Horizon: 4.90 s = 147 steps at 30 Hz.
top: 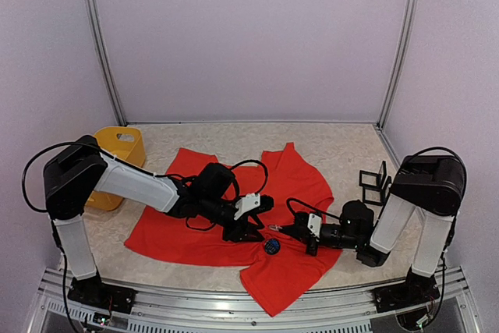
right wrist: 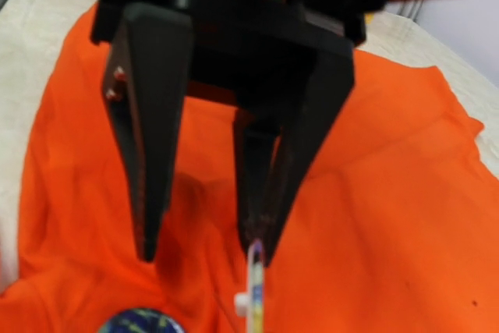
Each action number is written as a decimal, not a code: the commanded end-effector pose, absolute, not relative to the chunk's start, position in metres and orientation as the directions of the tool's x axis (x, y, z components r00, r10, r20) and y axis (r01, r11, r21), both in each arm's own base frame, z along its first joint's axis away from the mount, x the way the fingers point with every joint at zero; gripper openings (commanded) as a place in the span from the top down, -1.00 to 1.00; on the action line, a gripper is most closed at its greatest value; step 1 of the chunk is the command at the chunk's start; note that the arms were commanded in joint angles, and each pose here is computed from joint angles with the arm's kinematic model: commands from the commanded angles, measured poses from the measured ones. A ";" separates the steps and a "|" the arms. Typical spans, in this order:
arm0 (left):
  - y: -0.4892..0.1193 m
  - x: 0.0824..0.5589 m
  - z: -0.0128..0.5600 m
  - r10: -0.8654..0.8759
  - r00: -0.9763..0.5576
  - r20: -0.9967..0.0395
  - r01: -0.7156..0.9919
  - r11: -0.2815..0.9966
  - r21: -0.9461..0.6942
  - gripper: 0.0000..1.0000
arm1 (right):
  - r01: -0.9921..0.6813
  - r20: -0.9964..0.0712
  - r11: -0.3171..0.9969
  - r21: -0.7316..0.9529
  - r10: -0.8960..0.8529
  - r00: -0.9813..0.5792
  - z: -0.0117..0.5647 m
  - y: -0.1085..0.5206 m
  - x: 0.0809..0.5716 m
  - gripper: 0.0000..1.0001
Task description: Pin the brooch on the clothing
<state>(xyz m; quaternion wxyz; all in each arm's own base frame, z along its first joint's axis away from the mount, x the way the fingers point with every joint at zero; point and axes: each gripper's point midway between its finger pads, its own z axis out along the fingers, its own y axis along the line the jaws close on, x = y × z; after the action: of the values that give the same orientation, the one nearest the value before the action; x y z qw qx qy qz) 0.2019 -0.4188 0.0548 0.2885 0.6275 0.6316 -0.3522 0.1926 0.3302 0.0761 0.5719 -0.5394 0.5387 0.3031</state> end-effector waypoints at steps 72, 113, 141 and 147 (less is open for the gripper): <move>-0.427 0.198 0.094 0.522 0.003 -0.853 0.998 -0.051 -0.028 0.28 | -0.931 -0.943 0.203 -0.302 -0.209 0.260 0.080 0.339 0.179 1.00; -0.430 0.193 0.073 0.535 -0.053 -0.843 0.997 -0.022 -0.076 1.00 | -0.963 -0.965 0.147 -0.226 -0.166 0.202 0.080 0.345 0.178 1.00; -0.430 0.184 0.077 0.528 -0.050 -0.848 0.994 -0.060 -0.096 1.00 | -0.963 -0.988 0.253 -0.092 -0.142 0.057 0.074 0.358 0.204 0.40; -0.429 0.182 0.076 0.533 -0.035 -0.846 0.994 -0.068 -0.084 1.00 | -0.960 -0.990 0.275 -0.052 -0.141 0.013 0.075 0.357 0.210 0.41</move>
<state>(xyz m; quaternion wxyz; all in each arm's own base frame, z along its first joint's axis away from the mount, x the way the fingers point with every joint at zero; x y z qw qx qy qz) 0.1931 -0.4299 0.0758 0.3100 0.6121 0.6261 -0.3706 0.1977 0.3543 0.0641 0.5252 -0.4918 0.5826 0.3781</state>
